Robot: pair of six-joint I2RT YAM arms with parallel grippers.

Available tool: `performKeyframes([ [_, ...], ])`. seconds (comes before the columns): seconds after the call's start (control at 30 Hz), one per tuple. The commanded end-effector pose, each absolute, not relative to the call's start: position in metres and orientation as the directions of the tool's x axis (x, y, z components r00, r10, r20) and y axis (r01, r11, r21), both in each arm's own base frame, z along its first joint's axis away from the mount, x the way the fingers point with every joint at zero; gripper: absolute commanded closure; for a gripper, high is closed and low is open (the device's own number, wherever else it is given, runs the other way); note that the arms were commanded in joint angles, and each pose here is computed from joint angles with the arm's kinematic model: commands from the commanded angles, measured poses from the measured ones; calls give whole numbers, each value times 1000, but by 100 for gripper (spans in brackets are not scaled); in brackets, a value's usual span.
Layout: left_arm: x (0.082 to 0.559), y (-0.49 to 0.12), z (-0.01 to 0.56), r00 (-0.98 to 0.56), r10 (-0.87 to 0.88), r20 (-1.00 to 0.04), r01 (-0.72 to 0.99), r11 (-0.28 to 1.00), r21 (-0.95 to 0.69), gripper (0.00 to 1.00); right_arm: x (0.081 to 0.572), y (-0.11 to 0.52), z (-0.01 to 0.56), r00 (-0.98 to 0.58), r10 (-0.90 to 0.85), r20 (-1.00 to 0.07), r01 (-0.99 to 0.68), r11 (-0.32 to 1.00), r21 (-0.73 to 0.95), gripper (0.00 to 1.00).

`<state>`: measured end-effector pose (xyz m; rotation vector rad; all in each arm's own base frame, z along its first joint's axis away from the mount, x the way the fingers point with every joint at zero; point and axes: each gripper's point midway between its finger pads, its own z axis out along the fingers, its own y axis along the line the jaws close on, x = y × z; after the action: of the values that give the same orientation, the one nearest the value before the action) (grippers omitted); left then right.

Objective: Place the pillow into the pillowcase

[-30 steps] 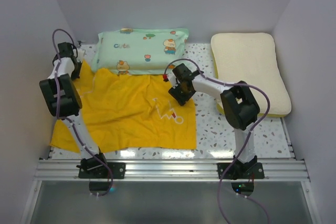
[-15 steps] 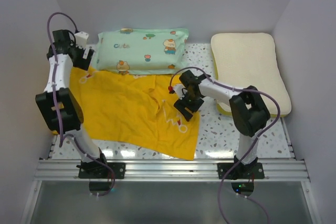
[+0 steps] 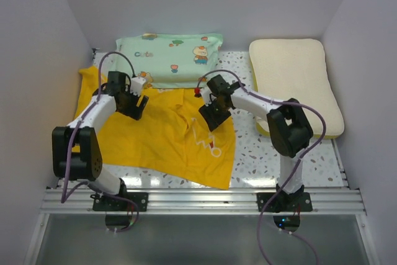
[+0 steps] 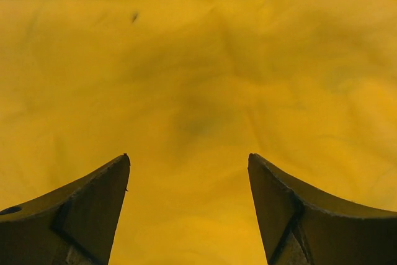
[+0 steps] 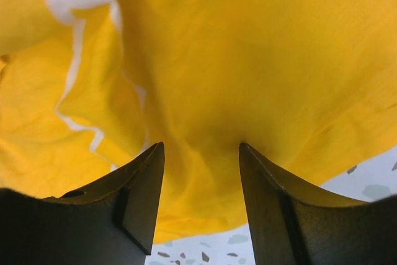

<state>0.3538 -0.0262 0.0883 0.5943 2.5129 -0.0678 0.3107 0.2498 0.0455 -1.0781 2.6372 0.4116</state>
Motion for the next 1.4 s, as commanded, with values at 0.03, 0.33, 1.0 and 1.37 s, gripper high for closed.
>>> performKeyframes([
  [0.03, 351, 52, 77, -792, 413, -449, 335, 910, 246, 22, 337, 262, 40, -714, -584, -386, -668, 733, 128, 45],
  [0.33, 245, 118, -8, -868, 493, -65, 471, 856, 213, 30, 340, 259, 36, -735, -564, -375, -646, 751, 138, 45],
  [1.0, 333, -76, 152, -669, 451, -591, 520, 852, 62, 6, 352, 285, 64, -736, -451, -505, -616, 755, 223, 52],
  [1.37, 368, -173, 112, -640, 402, -655, 438, 891, 119, 7, 335, 280, 34, -790, -411, -455, -560, 786, 263, 67],
])
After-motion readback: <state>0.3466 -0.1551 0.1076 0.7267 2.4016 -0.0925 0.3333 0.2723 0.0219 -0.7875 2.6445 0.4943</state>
